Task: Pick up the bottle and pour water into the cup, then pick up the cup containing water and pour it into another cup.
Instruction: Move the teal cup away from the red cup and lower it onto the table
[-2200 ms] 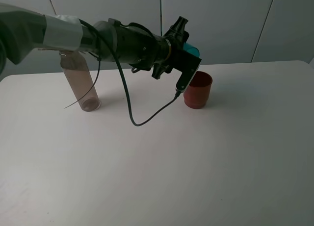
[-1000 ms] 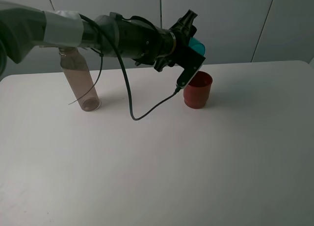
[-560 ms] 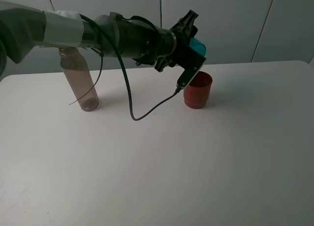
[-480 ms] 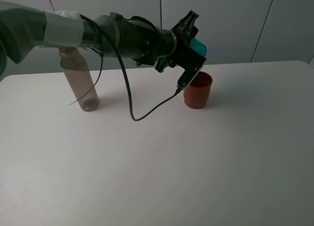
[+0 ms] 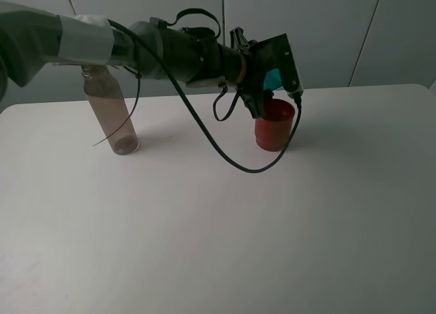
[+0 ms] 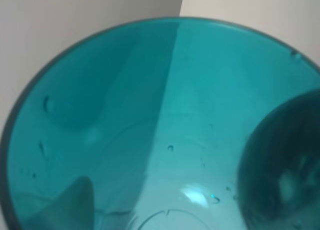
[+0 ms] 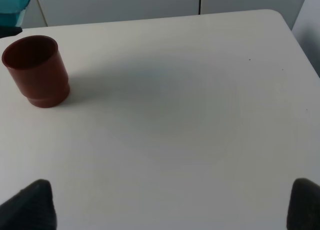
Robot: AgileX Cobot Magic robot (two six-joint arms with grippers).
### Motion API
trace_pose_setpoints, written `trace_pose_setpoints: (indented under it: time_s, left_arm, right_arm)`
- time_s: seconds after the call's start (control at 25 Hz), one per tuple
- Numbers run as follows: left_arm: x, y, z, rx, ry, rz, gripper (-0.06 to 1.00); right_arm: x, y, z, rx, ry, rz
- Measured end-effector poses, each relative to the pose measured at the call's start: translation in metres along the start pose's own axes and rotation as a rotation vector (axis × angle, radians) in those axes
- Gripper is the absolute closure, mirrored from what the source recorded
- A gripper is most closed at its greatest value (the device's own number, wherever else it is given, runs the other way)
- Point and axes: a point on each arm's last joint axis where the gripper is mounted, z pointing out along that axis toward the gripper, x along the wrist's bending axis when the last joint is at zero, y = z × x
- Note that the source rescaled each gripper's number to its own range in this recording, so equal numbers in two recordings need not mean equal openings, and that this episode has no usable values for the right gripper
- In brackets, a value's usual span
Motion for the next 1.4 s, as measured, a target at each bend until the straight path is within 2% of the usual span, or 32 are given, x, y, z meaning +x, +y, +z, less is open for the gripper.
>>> trace_pose_setpoints:
  time_s: [0.12, 0.36, 0.6, 0.96, 1.08, 1.24, 1.4]
  left_arm:
    - [-0.007, -0.013, -0.001, -0.010, -0.039, -0.154, 0.79]
    - [-0.008, -0.042, -0.020, -0.038, -0.056, -0.351, 0.79]
    - [-0.011, -0.075, -0.038, -0.021, -0.056, -0.396, 0.79]
    - [-0.022, -0.118, -0.057, -0.148, -0.019, -0.517, 0.79]
    - [-0.019, -0.131, -0.064, -0.199, 0.008, -0.574, 0.79]
    - [-0.017, -0.148, -0.063, -0.184, 0.020, -0.632, 0.79]
    - [-0.026, -0.166, -0.055, -0.187, 0.016, -0.682, 0.79]
  right_arm:
    - [0.000, 0.000, 0.000, 0.000, 0.000, 0.000]
    - [0.000, 0.000, 0.000, 0.000, 0.000, 0.000]
    - [0.000, 0.000, 0.000, 0.000, 0.000, 0.000]
    - [0.000, 0.000, 0.000, 0.000, 0.000, 0.000]
    - [0.000, 0.000, 0.000, 0.000, 0.000, 0.000]
    - [0.000, 0.000, 0.000, 0.000, 0.000, 0.000]
    - [0.000, 0.000, 0.000, 0.000, 0.000, 0.000]
